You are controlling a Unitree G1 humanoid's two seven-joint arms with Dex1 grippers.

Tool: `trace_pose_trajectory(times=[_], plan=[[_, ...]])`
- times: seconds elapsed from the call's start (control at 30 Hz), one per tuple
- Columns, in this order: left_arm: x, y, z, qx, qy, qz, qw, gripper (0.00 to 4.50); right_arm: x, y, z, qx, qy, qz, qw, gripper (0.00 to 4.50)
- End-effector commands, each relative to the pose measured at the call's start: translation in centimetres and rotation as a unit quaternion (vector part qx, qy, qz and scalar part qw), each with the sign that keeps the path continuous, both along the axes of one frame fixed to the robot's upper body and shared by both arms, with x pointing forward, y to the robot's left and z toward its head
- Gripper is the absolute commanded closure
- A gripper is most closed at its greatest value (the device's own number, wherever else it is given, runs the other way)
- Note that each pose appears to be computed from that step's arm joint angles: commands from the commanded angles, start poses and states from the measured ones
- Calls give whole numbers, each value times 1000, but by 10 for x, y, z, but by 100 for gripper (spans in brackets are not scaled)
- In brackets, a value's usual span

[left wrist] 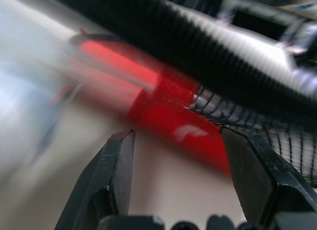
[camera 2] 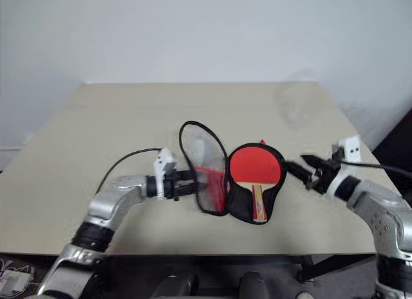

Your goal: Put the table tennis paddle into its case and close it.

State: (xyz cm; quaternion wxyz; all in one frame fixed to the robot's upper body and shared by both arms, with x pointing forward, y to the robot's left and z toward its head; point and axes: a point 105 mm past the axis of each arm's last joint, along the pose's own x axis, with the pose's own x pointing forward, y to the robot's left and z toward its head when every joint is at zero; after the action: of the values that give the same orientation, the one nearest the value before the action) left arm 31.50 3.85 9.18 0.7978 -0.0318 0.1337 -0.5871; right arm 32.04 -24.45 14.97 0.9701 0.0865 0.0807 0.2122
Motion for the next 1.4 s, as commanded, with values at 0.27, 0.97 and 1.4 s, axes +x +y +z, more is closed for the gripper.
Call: trace_pose_trajectory(times=[0.27, 0.97, 1.4], plan=[[-10, -37, 5, -15, 42, -39, 998, 162, 27, 5, 5, 30, -54, -88, 994, 41], [-4, -32, -15, -15, 326, 38, 945, 162, 40, 1, -30, 39, -3, -162, 986, 41], [-17, -41, -26, 0, 411, 14, 912, 162, 38, -4, -36, 35, 4, -180, 983, 41]])
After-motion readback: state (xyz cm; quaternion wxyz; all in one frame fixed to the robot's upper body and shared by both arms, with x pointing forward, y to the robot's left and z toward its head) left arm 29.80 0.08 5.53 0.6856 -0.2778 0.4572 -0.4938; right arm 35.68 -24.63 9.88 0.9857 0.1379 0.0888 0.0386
